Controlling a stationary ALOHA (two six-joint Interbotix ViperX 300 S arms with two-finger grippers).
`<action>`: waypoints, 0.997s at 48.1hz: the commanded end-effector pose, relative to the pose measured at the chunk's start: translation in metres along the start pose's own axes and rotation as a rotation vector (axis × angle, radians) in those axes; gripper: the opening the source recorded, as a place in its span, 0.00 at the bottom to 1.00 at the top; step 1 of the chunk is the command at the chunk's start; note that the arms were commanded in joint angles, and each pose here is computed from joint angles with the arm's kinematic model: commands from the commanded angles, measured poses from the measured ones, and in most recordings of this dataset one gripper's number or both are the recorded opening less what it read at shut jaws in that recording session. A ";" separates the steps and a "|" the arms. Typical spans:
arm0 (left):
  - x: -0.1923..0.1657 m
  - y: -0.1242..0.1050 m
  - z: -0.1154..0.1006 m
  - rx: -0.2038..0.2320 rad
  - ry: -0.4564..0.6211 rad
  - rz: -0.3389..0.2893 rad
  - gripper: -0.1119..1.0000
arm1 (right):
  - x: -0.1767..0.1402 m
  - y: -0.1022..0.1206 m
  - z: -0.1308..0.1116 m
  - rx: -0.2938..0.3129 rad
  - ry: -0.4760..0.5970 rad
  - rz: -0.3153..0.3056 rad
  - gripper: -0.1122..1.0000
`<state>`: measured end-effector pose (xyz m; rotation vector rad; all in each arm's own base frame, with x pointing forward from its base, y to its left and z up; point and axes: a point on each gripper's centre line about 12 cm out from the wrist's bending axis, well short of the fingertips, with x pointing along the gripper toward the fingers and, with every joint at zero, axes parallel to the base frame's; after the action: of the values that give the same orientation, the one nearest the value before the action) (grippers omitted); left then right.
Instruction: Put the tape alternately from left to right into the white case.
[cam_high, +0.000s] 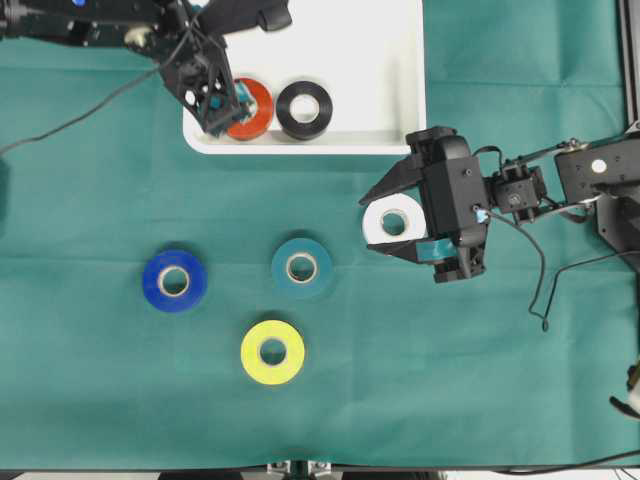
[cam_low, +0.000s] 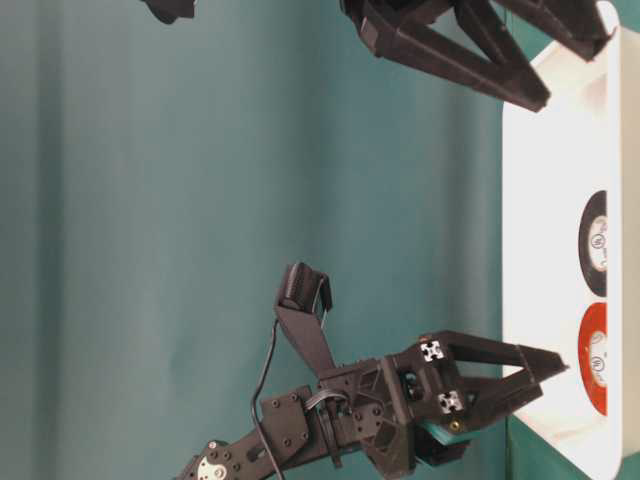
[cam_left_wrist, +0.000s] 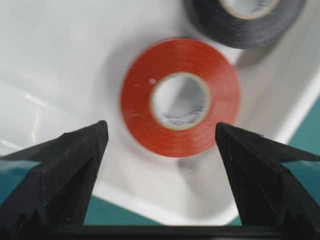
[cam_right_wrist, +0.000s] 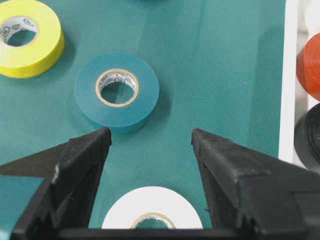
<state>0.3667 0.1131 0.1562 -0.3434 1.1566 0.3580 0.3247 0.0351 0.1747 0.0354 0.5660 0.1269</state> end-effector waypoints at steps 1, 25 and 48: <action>-0.016 -0.018 0.004 0.054 -0.051 -0.026 0.86 | -0.001 0.001 0.011 0.001 -0.036 0.006 0.74; -0.033 -0.098 -0.039 0.291 -0.077 -0.132 0.86 | -0.001 0.001 0.010 -0.001 -0.033 0.006 0.74; -0.026 -0.129 -0.072 0.411 -0.142 -0.200 0.86 | 0.007 0.001 0.007 0.000 -0.013 0.005 0.74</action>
<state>0.3537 -0.0306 0.1533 -0.0834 1.0753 -0.0112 0.3287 0.0355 0.1661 0.0349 0.5921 0.1259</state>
